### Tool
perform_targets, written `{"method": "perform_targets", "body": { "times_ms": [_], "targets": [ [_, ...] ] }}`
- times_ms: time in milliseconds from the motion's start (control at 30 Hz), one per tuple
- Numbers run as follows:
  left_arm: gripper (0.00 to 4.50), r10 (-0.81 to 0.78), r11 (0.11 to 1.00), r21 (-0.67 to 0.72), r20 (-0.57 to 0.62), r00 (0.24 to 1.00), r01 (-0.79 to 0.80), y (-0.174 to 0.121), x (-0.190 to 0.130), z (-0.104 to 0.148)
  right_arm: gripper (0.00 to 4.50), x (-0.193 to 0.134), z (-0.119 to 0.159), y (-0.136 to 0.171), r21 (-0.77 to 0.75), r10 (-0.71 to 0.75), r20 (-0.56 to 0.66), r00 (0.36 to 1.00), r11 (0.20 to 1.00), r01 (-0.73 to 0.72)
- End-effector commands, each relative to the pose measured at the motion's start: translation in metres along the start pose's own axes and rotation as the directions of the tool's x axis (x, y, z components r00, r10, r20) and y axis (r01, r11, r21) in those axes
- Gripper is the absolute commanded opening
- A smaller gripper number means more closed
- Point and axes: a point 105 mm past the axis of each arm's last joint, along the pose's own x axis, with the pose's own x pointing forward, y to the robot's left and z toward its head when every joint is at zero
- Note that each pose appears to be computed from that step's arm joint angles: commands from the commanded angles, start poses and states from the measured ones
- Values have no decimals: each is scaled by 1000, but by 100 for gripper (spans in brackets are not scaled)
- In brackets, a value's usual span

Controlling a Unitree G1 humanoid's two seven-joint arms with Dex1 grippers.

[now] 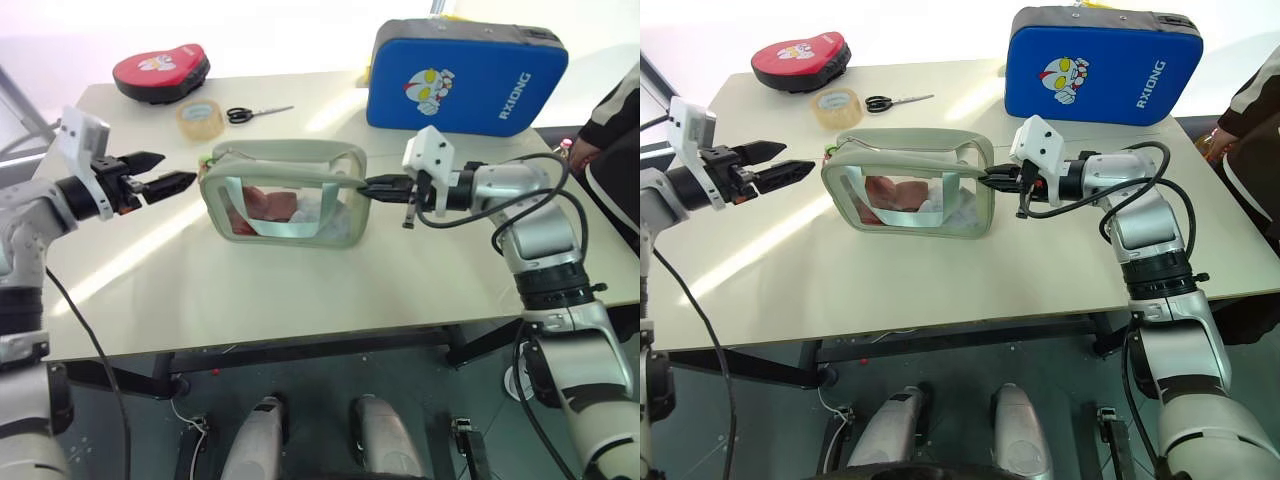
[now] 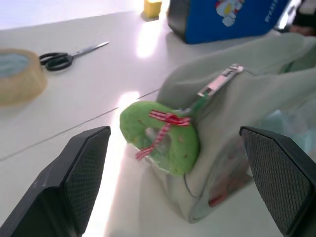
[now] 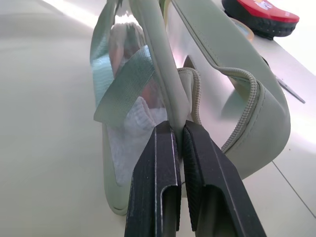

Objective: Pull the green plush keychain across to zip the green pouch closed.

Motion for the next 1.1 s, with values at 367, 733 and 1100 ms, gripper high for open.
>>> {"method": "perform_targets", "body": {
  "times_ms": [367, 733, 1100],
  "targets": [
    [450, 15, 998, -64, 44, 999, -12, 7, 25, -10, 3, -3, 16, -8, -59, -9, 20, 1000, 998, 10],
    [450, -70, 995, -74, 50, 996, 74, -7, 39, -11, 3, -4, 19, -10, -69, -13, 22, 1000, 998, 14],
    [450, -157, 985, -72, 32, 987, 159, -22, 47, -15, 3, -3, 20, -11, -71, -13, 20, 1000, 997, 15]
  ]
}}
